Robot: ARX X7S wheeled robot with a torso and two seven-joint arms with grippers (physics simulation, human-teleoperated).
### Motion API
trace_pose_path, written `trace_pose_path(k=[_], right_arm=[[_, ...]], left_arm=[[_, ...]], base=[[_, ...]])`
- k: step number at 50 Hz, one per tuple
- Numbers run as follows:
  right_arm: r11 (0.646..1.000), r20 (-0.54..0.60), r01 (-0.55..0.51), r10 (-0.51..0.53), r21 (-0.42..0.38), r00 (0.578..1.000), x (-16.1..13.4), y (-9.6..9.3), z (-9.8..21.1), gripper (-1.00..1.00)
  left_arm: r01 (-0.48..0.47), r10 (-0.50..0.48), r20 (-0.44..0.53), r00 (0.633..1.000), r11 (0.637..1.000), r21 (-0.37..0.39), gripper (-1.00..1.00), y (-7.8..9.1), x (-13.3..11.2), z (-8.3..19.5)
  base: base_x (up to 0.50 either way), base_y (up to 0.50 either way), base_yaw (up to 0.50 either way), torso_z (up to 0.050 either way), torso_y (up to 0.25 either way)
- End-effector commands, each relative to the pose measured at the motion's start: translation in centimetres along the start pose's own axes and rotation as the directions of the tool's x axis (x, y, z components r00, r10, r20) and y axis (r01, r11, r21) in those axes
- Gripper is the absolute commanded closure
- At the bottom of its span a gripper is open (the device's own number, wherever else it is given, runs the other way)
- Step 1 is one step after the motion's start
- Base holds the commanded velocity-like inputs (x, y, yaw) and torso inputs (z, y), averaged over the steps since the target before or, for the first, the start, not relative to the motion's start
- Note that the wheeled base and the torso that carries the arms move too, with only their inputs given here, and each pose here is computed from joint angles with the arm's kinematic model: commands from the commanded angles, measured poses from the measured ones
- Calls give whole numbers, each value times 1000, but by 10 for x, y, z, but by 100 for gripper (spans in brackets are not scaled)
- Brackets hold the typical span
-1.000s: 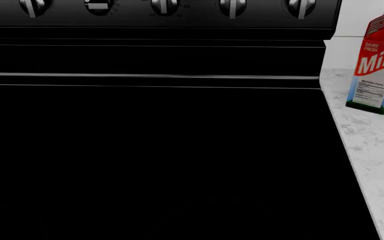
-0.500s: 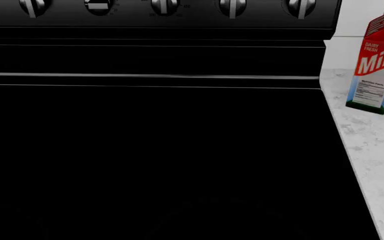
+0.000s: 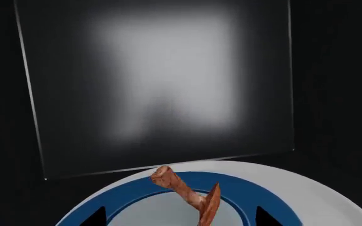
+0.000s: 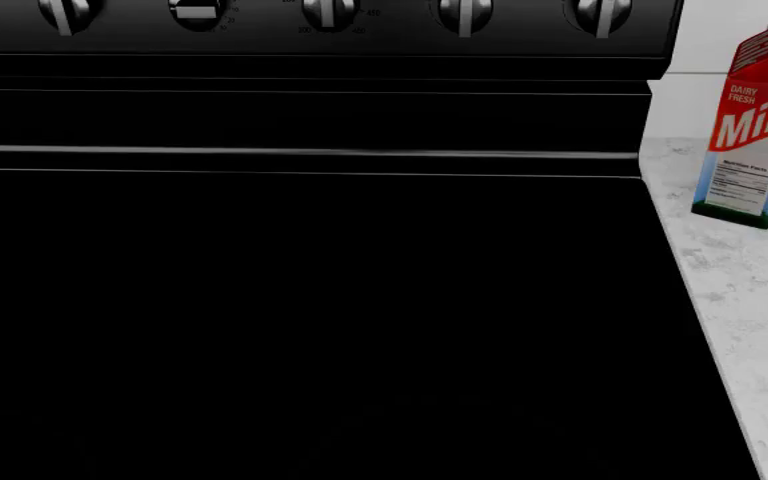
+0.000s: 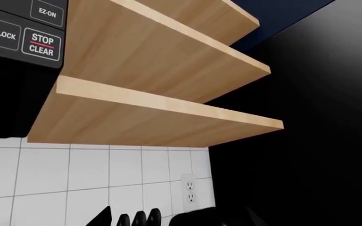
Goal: Pick the mushroom from the counter and place it in the microwave.
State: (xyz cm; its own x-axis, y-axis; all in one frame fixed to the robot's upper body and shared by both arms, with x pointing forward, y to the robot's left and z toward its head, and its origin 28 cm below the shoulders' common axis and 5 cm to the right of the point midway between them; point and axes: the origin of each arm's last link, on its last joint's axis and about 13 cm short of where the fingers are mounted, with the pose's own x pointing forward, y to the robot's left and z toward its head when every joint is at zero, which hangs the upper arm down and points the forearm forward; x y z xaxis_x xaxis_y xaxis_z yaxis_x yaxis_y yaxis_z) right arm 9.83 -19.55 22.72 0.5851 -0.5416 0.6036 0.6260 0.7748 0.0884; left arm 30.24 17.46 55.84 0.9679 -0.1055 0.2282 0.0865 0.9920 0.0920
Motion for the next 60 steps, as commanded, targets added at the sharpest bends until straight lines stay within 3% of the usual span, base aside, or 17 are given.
trace_pose_path(k=[1, 17, 24, 38, 45, 60], right_arm=[[1000, 28, -5, 5, -7, 1000, 3, -2, 3, -100], [1000, 30, -5, 6, -7, 1000, 2, -3, 3, -100], [1000, 31, -6, 6, -6, 1000, 2, -3, 3, -100], [1000, 32, -6, 7, -6, 999, 2, -3, 3, -100], [1000, 34, -4, 4, -6, 999, 2, -3, 3, -100], [1000, 36, -2, 3, -4, 999, 3, -4, 4, -100]], left_arm=[[32, -32, 30, 999, 999, -15, -100, -8, -5, 9], [77, -62, 214, 975, 995, -60, -100, -9, -14, 31], [69, -39, 324, 945, 994, -83, -100, -8, -16, 41], [79, -24, 442, 897, 991, -106, -100, -7, -19, 51], [76, -9, 512, 859, 991, -109, -100, -7, -19, 56], [112, 8, 675, 738, 984, -135, -100, -7, -28, 72]], base=[[0, 0, 0, 0, 0], [0, 0, 0, 0, 0], [0, 0, 0, 0, 0], [0, 0, 0, 0, 0], [0, 0, 0, 0, 0], [0, 0, 0, 0, 0]])
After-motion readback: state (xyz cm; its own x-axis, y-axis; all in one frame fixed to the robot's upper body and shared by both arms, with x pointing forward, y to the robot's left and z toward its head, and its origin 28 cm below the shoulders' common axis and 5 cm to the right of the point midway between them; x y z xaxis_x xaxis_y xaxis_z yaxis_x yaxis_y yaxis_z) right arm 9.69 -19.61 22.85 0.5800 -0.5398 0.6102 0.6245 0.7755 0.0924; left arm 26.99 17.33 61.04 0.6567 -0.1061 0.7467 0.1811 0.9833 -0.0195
